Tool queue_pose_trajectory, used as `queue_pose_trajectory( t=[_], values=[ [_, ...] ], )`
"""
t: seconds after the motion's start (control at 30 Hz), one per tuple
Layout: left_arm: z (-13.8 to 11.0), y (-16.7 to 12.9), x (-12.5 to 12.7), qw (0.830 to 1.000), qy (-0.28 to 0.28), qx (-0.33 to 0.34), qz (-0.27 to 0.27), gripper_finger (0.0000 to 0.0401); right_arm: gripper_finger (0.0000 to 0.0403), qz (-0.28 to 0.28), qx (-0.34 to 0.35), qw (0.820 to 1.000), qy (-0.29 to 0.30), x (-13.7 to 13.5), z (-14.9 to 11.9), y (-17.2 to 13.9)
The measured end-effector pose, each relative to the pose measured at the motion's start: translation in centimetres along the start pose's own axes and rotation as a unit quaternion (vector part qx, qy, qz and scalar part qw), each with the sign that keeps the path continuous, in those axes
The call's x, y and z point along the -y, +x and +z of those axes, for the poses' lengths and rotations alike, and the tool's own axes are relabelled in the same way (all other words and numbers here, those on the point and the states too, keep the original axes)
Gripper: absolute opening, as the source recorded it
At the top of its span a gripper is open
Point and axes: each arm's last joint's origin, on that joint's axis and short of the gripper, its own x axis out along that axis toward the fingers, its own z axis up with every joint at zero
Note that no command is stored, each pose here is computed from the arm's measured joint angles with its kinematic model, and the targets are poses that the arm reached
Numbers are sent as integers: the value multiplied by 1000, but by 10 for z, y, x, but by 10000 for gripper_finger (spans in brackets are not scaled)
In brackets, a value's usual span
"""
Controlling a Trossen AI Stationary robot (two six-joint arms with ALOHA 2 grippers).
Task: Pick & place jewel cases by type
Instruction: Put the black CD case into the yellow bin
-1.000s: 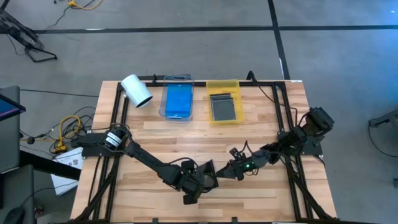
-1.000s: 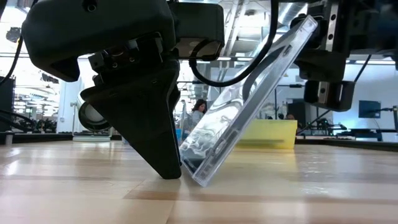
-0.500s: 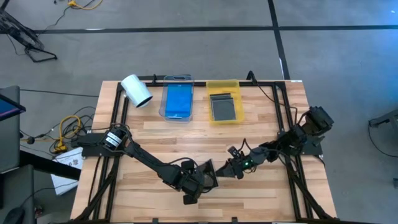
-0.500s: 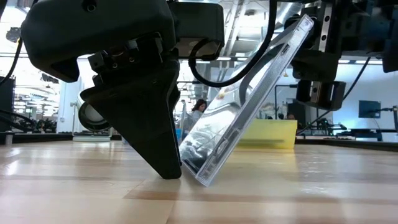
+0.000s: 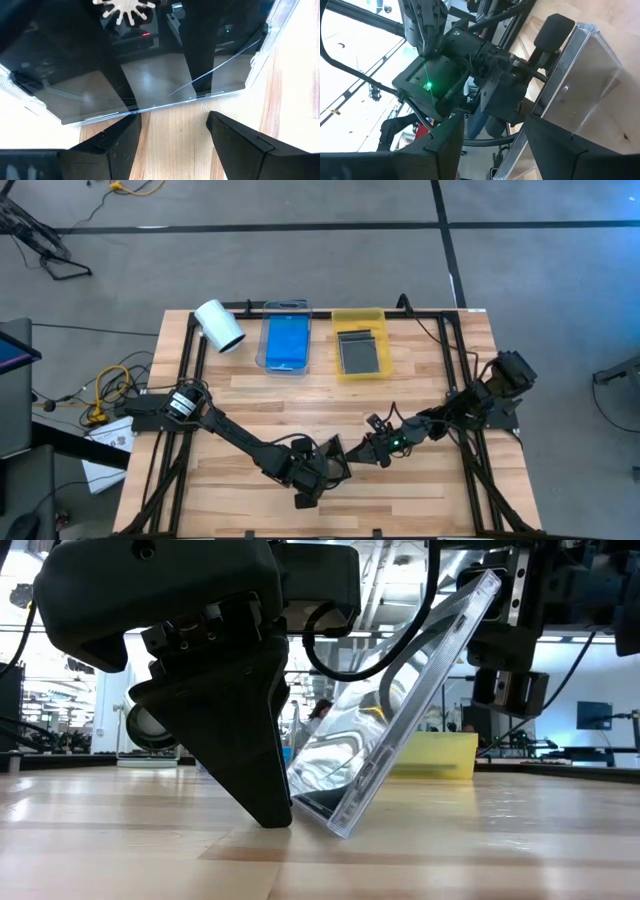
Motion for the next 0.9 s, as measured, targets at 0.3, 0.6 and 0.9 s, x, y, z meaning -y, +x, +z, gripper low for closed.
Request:
queue_pose_trajectory(
  t=[0.3,0.6,0.9],
  values=[
    [-1,0,-2,999,-29,3,25,233,193,13,-3,1000,-12,-3,-1,1],
    [-2,-1,-1,997,-62,13,36,233,188,13,-11,1000,-11,-9,-6,6],
    [-12,-2,9,993,-92,28,64,233,195,16,-15,999,-24,-17,-4,14]
  ],
)
